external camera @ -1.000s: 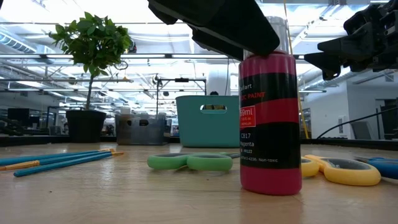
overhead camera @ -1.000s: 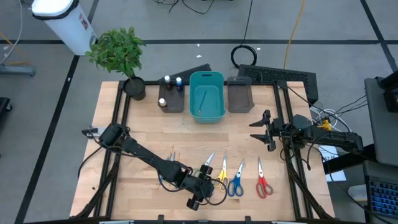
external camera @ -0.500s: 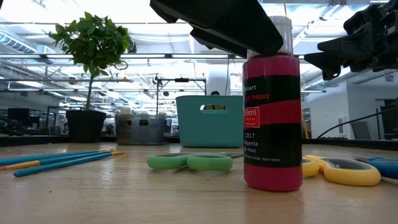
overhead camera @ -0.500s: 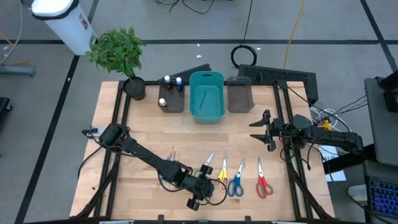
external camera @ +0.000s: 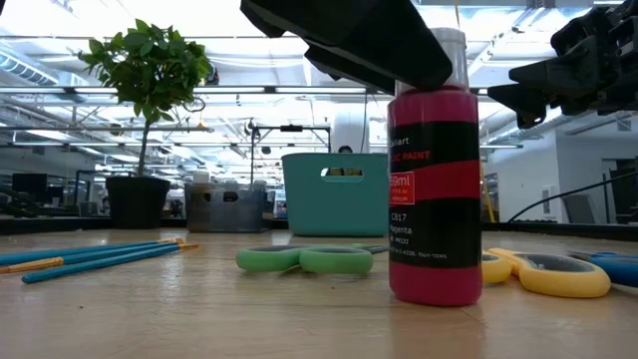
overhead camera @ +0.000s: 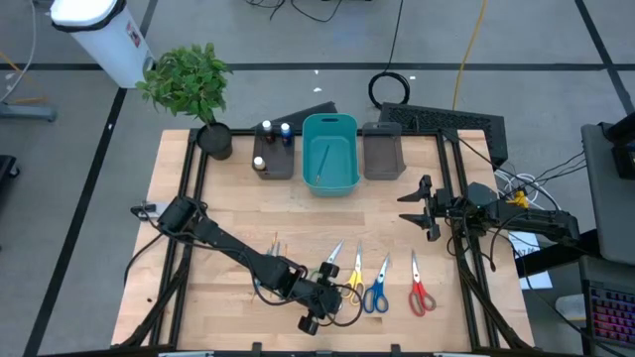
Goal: Pick & Place Paint Supplies
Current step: Put the pink paint bottle into the left black bin
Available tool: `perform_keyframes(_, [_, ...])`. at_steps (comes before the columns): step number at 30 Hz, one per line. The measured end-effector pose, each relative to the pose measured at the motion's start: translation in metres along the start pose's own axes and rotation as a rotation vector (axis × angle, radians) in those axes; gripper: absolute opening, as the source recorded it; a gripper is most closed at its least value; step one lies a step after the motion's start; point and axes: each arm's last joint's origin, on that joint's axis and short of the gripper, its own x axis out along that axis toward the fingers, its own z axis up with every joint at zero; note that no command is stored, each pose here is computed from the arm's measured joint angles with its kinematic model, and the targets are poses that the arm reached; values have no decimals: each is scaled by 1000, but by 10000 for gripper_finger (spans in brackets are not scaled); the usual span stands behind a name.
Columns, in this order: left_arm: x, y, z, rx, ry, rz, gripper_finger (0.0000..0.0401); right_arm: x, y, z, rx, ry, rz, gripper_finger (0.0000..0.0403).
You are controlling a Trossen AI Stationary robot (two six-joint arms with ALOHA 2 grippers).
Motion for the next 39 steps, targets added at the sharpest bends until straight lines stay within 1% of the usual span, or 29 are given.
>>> perform_keyframes(1, [0, 0, 0, 0, 0, 0, 120, 0, 0, 0, 0, 1, 0, 212])
perform_keyframes(7, [0, 0, 0, 0, 0, 0, 119, 0, 0, 0, 0, 0, 0, 212])
perform_keyframes(12, [0, 0, 0, 0, 1, 0, 132, 0, 0, 0, 0, 0, 0, 212])
perform_keyframes(16, [0, 1, 0, -1, -3, 11, 120, 0, 0, 0, 0, 0, 0, 212])
perform_keyframes(21, [-4, 6, 4, -11, -28, 42, 119, 0, 0, 0, 0, 0, 0, 212])
perform_keyframes(25, [-17, 9, 12, -33, -60, 63, 119, 0, 0, 0, 0, 0, -1, 212])
perform_keyframes(29, [-35, 14, 19, -131, -87, 106, 119, 0, 0, 0, 0, 2, 0, 212])
perform_keyframes(32, [-54, 19, 29, -189, -139, 127, 119, 0, 0, 0, 0, 2, 0, 212])
perform_keyframes(35, [-71, 23, 35, -239, -178, 175, 119, 0, 0, 0, 0, 2, -1, 212])
perform_keyframes(39, [-89, 24, 41, -257, -212, 183, 119, 0, 0, 0, 0, 1, 0, 212])
